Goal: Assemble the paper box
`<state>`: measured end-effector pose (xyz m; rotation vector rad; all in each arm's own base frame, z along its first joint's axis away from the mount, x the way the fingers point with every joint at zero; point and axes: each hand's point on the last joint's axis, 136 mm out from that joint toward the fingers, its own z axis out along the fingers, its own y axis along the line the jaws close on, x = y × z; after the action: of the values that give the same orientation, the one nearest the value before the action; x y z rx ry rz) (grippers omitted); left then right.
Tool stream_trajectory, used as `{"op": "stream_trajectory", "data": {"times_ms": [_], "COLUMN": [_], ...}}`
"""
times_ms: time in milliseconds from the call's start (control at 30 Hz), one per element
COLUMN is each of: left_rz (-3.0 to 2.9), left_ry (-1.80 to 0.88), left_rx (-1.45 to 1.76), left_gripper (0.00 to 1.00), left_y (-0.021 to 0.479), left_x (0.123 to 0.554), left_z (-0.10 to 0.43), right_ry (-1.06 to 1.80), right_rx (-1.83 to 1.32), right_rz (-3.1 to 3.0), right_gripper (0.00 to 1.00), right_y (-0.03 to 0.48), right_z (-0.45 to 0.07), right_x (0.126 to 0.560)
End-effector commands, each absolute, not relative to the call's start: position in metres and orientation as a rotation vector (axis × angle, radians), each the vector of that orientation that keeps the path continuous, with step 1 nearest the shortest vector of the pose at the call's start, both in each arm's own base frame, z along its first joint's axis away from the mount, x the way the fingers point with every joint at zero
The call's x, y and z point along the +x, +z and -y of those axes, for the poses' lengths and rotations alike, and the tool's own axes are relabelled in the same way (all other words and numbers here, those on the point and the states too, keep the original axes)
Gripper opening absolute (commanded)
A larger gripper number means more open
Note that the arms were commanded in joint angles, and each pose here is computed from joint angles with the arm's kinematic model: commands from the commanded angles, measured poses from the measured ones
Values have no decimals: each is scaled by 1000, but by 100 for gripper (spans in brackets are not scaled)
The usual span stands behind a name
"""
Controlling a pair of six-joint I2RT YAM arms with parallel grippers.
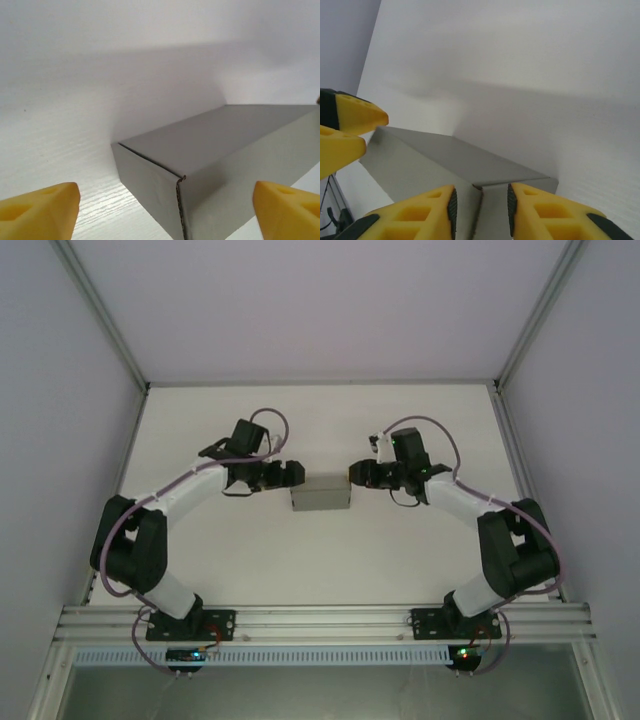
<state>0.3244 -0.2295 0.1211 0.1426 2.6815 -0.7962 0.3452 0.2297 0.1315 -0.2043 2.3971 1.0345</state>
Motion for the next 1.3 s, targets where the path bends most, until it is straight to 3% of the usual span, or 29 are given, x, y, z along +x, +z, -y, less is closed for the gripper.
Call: {"op": "stream_trajectory", "data": {"times_ms": [0, 67, 100, 167, 200, 333, 467, 633, 933, 1267], "left_rz": [-2617, -2573, -2553, -2525, -2511, -2458, -2431, -2429, -2471, -2444], "left_ry": [-737, -721, -710, -672, -648, -540, -475, -439, -409, -342], "left_rx": [211, 223, 225, 219, 217, 142, 7, -102, -154, -184], "left_gripper": [100, 100, 100, 100, 100, 100, 100, 99, 100, 100], "left_y": [149, 163, 170, 180, 185, 197, 195, 183, 166, 169], "left_x": [330, 333, 334, 335, 334, 332, 326, 313, 308, 299], "left_z": [227, 226, 224, 217, 213, 183, 147, 121, 112, 95], "right_ry": [1046, 1052, 1044, 983, 936, 667, 443, 317, 58, -220], "right_rx": [-269, -294, -359, -555, -695, -1166, -1619, -1897, -2039, -2001], "right_rz": [-2346, -2297, -2262, -2176, -2121, -1930, -1784, -1746, -1835, -1856], "right_gripper": [45, 51, 60, 89, 99, 99, 99, 99, 98, 73], "right_y": [167, 184, 193, 206, 211, 206, 170, 150, 107, 84], "right_z": [-235, -238, -241, -245, -249, -259, -270, -283, -293, -293], "right_x": [352, 359, 360, 357, 351, 331, 305, 298, 332, 347]}}
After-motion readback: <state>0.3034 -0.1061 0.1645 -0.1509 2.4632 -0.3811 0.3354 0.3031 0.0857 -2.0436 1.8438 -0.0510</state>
